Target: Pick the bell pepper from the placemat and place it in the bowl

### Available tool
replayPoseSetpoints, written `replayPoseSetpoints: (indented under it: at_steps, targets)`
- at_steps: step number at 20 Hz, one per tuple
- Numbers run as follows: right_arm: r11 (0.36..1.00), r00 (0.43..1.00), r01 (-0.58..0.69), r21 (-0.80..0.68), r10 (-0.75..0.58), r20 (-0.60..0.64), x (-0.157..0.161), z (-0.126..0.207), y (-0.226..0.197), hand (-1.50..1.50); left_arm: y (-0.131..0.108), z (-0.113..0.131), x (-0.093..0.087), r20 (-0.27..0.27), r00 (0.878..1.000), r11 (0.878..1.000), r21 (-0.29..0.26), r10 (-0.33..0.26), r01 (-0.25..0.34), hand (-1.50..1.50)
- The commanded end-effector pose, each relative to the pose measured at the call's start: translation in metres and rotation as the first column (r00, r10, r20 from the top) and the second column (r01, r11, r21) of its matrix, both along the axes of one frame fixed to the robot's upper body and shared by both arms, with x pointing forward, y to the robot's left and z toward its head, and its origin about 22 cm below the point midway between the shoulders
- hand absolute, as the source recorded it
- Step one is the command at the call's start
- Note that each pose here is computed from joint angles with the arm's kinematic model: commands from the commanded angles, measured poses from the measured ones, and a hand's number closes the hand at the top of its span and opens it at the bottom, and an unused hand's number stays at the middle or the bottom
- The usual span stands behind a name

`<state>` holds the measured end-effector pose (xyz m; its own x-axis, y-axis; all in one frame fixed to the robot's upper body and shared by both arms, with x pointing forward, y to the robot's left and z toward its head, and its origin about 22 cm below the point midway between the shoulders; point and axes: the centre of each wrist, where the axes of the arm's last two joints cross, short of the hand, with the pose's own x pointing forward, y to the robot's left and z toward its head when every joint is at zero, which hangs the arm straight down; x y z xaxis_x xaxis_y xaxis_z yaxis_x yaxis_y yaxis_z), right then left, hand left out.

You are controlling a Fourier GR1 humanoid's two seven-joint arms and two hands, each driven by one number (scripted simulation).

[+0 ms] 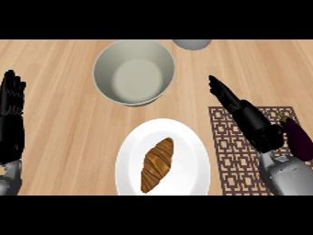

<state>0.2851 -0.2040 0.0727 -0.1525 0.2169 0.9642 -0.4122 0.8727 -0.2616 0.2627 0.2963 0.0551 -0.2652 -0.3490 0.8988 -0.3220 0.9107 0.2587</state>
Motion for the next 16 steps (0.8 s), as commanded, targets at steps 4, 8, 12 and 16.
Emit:
replayPoseSetpoints:
  at_steps: [4, 8, 12, 16]
  targets:
    - [0.959, 0.962, 0.233, -0.162, -0.252, -0.108, -0.036, -0.027, -0.03, 1.5, -0.02, -0.007, 0.002, -0.162, 0.977, 0.988, -0.098, -0.137, 0.122, 0.0]
    - [0.694, 0.805, 0.587, -0.418, -0.553, 0.214, -0.031, -0.018, -0.098, 1.5, -0.035, -0.039, -0.009, -0.264, 0.951, 0.974, -0.196, -0.164, 0.113, 0.0]
    - [0.665, 0.646, 0.746, 0.004, -0.726, 0.233, -0.071, -0.039, -0.056, -1.5, -0.042, -0.034, -0.006, -0.286, 0.936, 0.964, -0.225, -0.207, 0.144, 0.0]
    - [0.645, 0.572, 0.761, 0.074, -0.72, 0.394, -0.122, -0.04, -0.044, -1.5, -0.055, -0.027, -0.001, -0.29, 0.923, 0.952, -0.243, -0.254, 0.186, 0.0]
